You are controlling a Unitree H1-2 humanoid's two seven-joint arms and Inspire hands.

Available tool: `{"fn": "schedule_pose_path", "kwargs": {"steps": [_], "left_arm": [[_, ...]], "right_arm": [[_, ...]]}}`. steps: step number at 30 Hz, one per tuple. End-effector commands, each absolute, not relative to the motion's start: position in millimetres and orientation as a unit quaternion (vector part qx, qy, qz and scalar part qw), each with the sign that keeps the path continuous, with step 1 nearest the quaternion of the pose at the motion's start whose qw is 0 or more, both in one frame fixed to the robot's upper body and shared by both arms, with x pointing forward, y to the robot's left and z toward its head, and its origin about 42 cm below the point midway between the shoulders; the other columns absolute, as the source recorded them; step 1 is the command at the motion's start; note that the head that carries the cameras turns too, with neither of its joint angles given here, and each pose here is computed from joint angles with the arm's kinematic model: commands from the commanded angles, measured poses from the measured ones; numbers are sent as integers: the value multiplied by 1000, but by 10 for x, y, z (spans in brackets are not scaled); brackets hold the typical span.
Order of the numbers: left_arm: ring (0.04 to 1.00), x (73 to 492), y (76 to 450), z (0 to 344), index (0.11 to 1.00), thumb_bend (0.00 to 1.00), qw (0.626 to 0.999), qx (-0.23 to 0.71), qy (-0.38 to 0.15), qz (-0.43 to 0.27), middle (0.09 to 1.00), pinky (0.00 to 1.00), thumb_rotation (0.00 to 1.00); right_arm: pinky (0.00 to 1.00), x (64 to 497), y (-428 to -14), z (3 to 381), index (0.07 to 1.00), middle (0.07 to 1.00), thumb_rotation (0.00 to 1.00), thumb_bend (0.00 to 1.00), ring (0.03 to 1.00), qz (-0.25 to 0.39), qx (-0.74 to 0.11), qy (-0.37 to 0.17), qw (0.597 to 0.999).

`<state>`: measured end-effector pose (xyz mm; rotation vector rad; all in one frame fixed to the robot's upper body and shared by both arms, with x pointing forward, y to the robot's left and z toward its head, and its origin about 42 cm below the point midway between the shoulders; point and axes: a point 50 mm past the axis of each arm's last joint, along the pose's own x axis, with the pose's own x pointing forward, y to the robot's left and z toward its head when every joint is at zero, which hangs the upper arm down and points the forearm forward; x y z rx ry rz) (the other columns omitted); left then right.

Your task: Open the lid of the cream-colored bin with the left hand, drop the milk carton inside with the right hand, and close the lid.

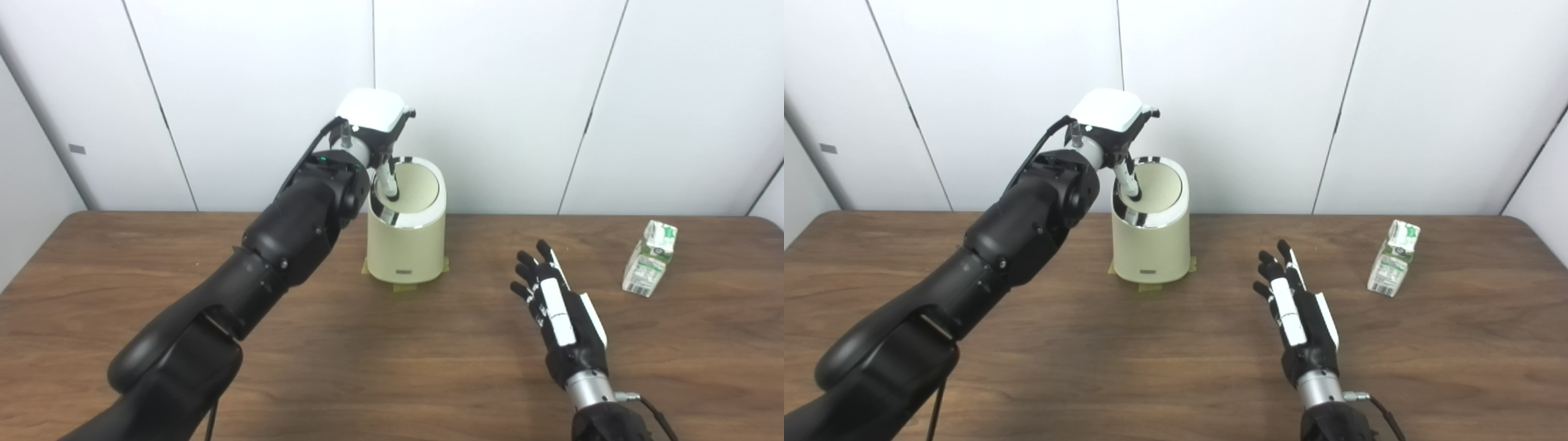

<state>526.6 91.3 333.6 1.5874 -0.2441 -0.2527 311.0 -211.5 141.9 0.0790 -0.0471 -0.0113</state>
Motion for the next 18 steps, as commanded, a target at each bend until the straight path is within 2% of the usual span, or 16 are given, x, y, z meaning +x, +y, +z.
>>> {"fn": "schedule_pose_path", "kwargs": {"steps": [1,6,18], "left_arm": [[912,5293,834,3604,916,983,686,709,-118,-110,919,839,94],[923,5291,781,3808,925,984,693,703,-116,-107,944,842,97],[918,5262,734,3840,928,982,701,694,-122,-113,929,838,75]], "right_arm": [[874,3230,-2099,1642,989,916,855,723,930,-1,41,-78,996],[878,3232,-2084,1657,994,921,861,719,934,4,42,-80,996],[865,3230,-2077,1677,991,913,852,721,925,4,44,-79,996]]}}
